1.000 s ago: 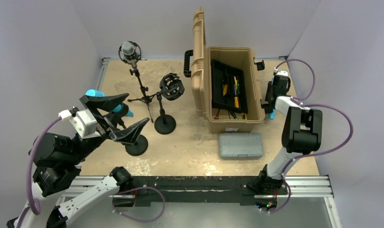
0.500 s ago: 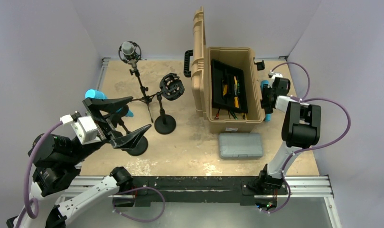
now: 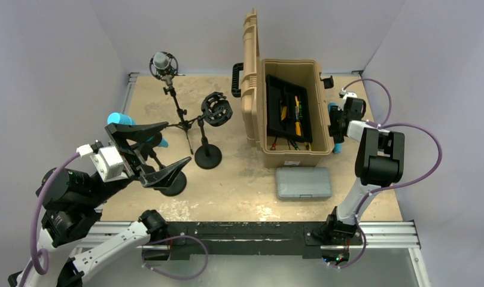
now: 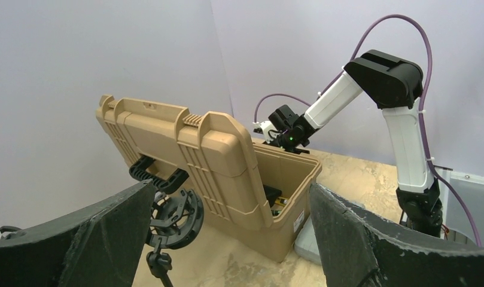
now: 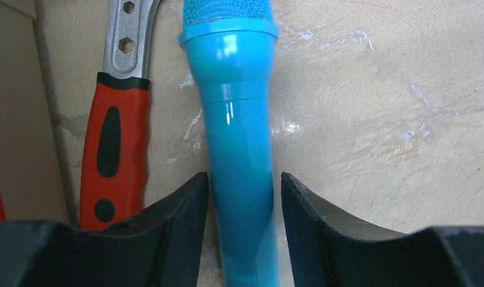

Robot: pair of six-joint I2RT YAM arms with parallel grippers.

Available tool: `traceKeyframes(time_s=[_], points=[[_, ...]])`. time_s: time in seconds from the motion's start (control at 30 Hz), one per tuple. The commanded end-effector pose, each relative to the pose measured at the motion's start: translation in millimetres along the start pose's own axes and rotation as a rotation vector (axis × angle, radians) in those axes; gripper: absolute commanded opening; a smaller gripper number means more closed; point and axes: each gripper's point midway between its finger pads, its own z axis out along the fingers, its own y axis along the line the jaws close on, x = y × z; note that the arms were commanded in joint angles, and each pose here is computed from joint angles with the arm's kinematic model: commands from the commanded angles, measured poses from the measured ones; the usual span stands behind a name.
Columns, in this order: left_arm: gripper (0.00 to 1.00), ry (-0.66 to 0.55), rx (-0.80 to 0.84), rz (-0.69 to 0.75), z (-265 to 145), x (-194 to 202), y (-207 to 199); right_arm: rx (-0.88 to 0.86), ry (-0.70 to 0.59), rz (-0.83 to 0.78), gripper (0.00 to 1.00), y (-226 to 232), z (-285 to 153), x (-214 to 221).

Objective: Remove the microphone from the stand

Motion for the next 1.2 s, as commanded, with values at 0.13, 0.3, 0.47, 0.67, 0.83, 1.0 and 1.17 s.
traceKeyframes(time_s=[0.13,0.3,0.47,0.67,0.83,1.0,1.17], points=[[0.97,-0.023,0.002,0.029,2,-4,1,0.039,-0.027,0.012,0.51,-3,-18,-19],[0.97,-0.021,0.005,0.028,3,-3,0,0.063,-0.108,0.014,0.55,-7,-38,-50],[0.97,-0.015,0.007,0.026,5,-1,0,0.179,-0.125,0.087,0.6,-26,-58,-65],[0.97,-0.005,0.006,0.021,8,2,1,0.472,-0.228,0.301,0.62,-71,-117,-98],[0.97,0.005,0.005,0.019,11,6,1,0.311,-0.44,0.384,0.63,-49,-188,-150],[0.97,0.022,0.001,0.017,15,10,3,-0.054,-0.705,0.287,0.64,26,-283,-207],[0.97,0.043,0.015,0.004,20,15,0,-0.359,-0.784,0.179,0.64,130,-362,-232]])
